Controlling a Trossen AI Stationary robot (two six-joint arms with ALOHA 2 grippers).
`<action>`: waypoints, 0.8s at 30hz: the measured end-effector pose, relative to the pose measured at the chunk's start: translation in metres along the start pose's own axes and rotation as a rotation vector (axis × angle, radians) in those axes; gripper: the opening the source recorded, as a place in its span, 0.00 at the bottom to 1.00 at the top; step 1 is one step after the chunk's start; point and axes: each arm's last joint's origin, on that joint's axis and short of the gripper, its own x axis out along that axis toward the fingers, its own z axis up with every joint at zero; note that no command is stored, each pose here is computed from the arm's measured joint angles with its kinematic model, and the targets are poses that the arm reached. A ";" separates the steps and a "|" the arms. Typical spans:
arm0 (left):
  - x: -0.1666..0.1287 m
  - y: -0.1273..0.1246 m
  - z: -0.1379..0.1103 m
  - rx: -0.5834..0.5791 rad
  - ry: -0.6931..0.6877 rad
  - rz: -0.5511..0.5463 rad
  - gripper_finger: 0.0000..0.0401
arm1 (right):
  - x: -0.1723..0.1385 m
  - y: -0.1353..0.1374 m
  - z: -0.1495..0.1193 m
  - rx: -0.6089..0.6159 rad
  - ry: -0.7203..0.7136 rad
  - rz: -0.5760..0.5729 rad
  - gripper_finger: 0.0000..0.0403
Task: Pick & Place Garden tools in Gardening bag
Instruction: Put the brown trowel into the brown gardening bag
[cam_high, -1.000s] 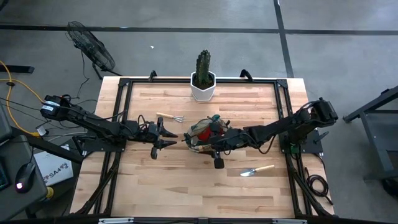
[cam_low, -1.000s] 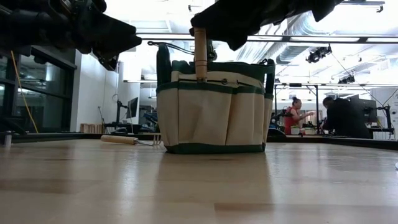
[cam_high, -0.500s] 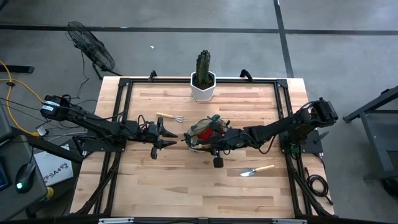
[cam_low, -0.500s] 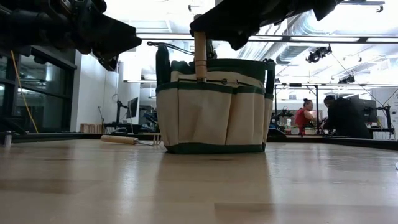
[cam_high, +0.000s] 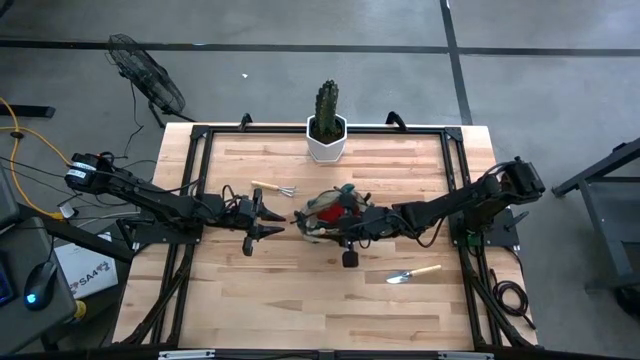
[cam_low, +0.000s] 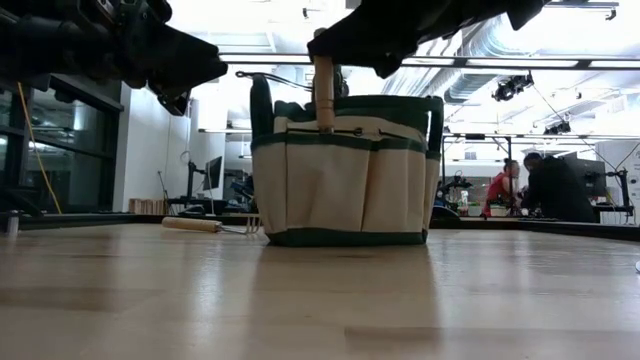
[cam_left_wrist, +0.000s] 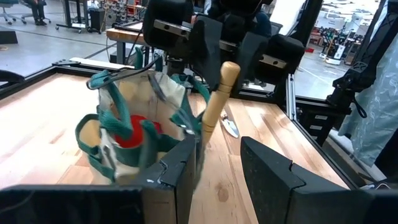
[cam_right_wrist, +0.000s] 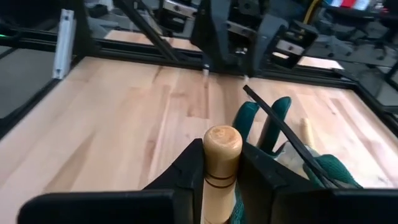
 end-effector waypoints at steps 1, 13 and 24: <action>0.000 0.000 0.000 0.000 0.001 0.000 0.31 | 0.000 0.000 -0.001 -0.001 0.006 -0.012 0.16; 0.000 0.000 0.000 -0.004 0.002 0.000 0.31 | 0.000 -0.003 -0.002 0.040 0.020 -0.118 0.15; 0.000 0.000 0.000 -0.003 0.005 0.001 0.31 | -0.001 -0.006 -0.002 0.107 0.013 -0.214 0.16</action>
